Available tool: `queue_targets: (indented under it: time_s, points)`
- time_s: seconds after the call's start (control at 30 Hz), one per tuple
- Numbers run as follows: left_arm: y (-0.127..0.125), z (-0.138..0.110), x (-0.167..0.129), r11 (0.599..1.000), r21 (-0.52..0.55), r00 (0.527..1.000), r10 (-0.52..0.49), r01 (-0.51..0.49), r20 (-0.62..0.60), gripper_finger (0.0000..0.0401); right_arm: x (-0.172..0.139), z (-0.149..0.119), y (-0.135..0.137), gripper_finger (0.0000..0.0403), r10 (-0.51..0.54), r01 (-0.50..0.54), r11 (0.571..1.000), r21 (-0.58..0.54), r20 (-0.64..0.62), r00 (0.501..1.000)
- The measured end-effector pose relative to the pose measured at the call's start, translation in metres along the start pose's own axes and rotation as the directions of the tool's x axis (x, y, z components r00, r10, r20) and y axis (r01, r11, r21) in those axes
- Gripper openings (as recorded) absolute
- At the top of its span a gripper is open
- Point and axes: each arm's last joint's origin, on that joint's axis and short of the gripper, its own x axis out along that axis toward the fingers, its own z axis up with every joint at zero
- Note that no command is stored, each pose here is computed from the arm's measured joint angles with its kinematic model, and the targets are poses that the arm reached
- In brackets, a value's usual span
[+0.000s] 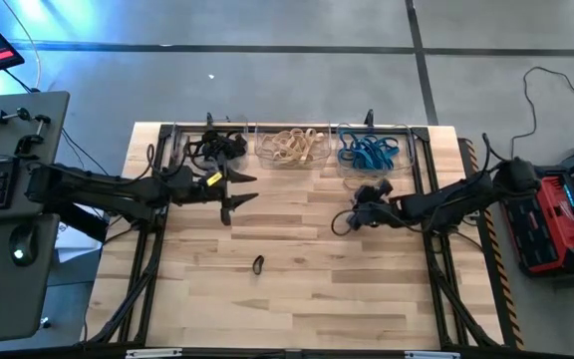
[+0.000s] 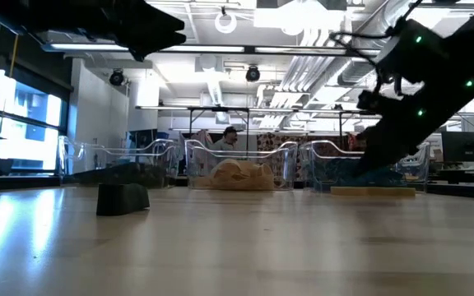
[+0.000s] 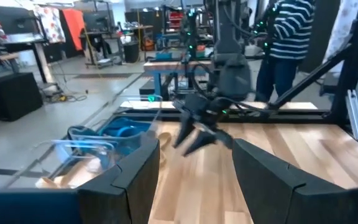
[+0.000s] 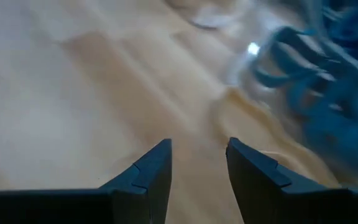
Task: Sort rubber bands into baskets
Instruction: Put the brown rubber band into the middle transparent bin
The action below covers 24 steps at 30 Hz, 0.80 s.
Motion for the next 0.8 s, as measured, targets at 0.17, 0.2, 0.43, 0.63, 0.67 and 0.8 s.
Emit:
queue_targets:
  time_s: [0.17, 0.2, 0.43, 0.63, 0.67, 0.8]
  points:
    - [-0.003, -0.006, 0.005, 1.0, -0.003, 1.0, -0.013, 0.013, -0.029, 0.0195, 0.012, 0.002, -0.019, 0.0143, -0.108, 0.108, 0.994, 0.013, -0.03, 0.994]
    - [-0.004, -0.006, 0.005, 1.0, -0.002, 0.999, -0.016, 0.016, -0.033, 0.0195, 0.014, 0.003, -0.022, 0.0143, -0.123, 0.123, 0.992, 0.024, -0.034, 0.992]
    - [-0.005, -0.009, 0.007, 1.0, 0.002, 0.999, -0.018, 0.018, -0.05, 0.0195, 0.026, 0.007, -0.039, 0.0143, -0.098, 0.104, 0.993, 0.049, -0.107, 0.989]
    - [-0.005, -0.009, 0.007, 1.0, 0.002, 0.999, -0.018, 0.018, -0.048, 0.0195, 0.031, 0.007, -0.045, 0.0142, -0.004, 0.013, 0.999, 0.053, -0.167, 0.986]
    - [-0.005, -0.009, 0.007, 1.0, 0.002, 0.999, -0.018, 0.018, -0.049, 0.0195, 0.031, 0.007, -0.046, 0.0141, 0.007, 0.003, 0.999, 0.052, -0.174, 0.985]
    - [-0.005, -0.009, 0.007, 1.0, 0.002, 0.999, -0.017, 0.018, -0.049, 0.0195, 0.033, 0.007, -0.048, 0.0113, 0.033, -0.027, 0.999, 0.032, -0.193, 0.981]
